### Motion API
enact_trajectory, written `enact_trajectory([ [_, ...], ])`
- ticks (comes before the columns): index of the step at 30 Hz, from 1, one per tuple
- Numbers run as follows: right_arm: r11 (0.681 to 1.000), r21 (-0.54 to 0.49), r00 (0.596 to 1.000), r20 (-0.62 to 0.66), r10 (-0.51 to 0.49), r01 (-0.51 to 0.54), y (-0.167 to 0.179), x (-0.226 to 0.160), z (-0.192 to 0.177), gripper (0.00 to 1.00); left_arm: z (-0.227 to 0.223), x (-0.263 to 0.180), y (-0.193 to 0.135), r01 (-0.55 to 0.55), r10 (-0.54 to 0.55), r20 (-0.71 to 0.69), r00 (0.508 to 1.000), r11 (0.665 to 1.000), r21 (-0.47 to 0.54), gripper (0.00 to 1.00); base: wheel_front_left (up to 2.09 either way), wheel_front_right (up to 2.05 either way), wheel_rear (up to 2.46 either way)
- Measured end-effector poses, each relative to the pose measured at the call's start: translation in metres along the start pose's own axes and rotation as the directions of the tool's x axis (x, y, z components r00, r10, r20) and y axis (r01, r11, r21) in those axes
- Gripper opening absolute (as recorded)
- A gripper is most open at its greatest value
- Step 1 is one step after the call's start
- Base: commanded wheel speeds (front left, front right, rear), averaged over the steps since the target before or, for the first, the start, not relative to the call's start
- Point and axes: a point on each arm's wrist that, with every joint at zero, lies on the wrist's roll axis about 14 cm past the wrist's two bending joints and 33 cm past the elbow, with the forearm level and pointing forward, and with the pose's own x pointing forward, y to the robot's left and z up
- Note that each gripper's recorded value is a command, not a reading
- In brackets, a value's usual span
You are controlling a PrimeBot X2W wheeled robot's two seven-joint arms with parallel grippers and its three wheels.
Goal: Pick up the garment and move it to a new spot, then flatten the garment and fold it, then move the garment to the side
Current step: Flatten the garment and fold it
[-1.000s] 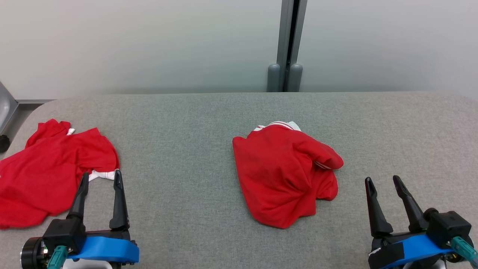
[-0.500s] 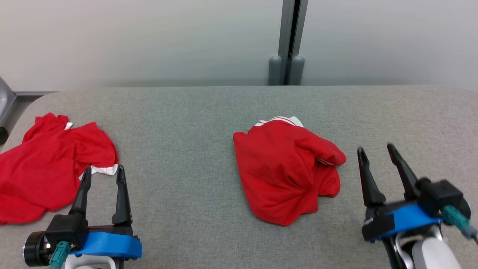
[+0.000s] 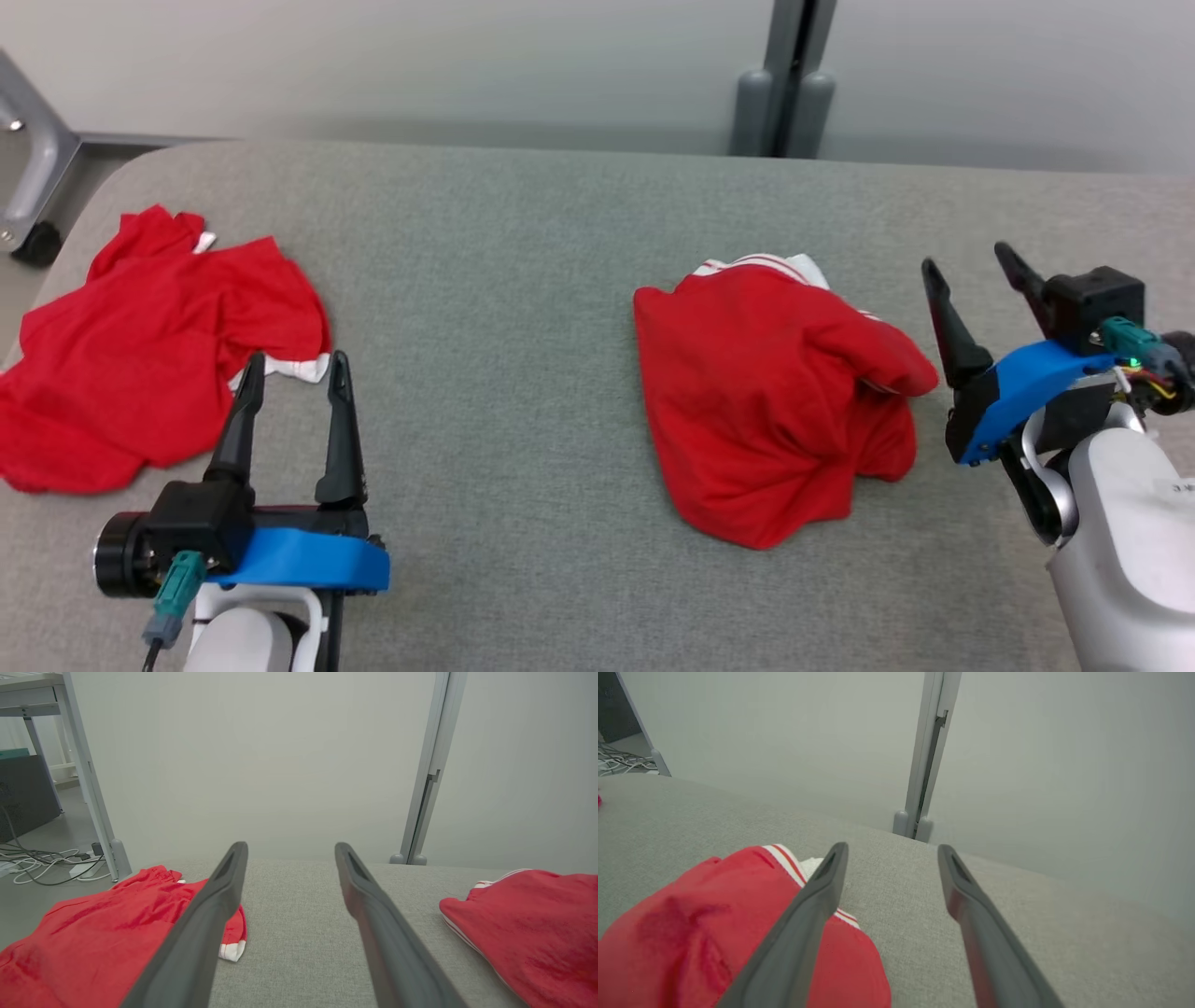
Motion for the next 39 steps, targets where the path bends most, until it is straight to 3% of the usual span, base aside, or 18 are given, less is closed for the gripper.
enact_trajectory([
  [4,0.999,0.005,0.987,-0.158,0.037,-0.037,0.009,0.013,-0.048,1.00,-0.007,0.002,0.004,-0.018,0.018,-0.018,1.000,1.000,-0.004,1.00,0.00,0.00,0.00],
  [10,0.996,0.059,0.935,-0.344,0.089,-0.074,0.030,0.010,-0.116,1.00,-0.013,0.004,0.011,-0.038,0.038,-0.036,0.999,0.999,0.005,1.00,0.00,0.00,0.00],
  [18,0.988,0.086,0.914,-0.376,0.152,-0.128,0.055,0.003,-0.135,1.00,-0.014,0.002,0.016,-0.054,0.055,-0.038,0.998,0.998,0.009,1.00,0.00,0.00,0.00],
  [19,0.987,0.092,0.916,-0.370,0.155,-0.130,0.056,0.002,-0.134,0.24,-0.013,0.002,0.015,-0.054,0.054,-0.035,0.998,0.999,0.010,1.00,0.00,0.00,0.00],
  [20,0.987,0.094,0.918,-0.364,0.155,-0.129,0.056,0.001,-0.134,0.00,-0.012,0.002,0.015,-0.052,0.052,-0.033,0.998,0.999,0.008,1.00,0.00,0.00,0.00],
  [25,0.989,0.105,0.939,-0.316,0.132,-0.104,0.046,-0.001,-0.124,0.00,-0.010,0.004,0.010,-0.035,0.035,-0.025,0.999,0.999,0.008,1.00,0.00,0.00,0.00],
  [35,0.992,0.082,0.990,-0.113,-0.087,0.096,-0.050,0.000,-0.057,0.00,-0.001,0.000,0.003,-0.014,0.014,0.001,1.000,1.000,-0.001,1.00,0.00,0.00,0.00],
  [39,0.992,0.097,0.996,-0.027,-0.085,0.087,-0.047,0.001,-0.029,0.00,0.005,-0.003,0.002,-0.014,0.014,0.018,1.000,1.000,-0.005,1.00,0.00,0.00,0.00],
])
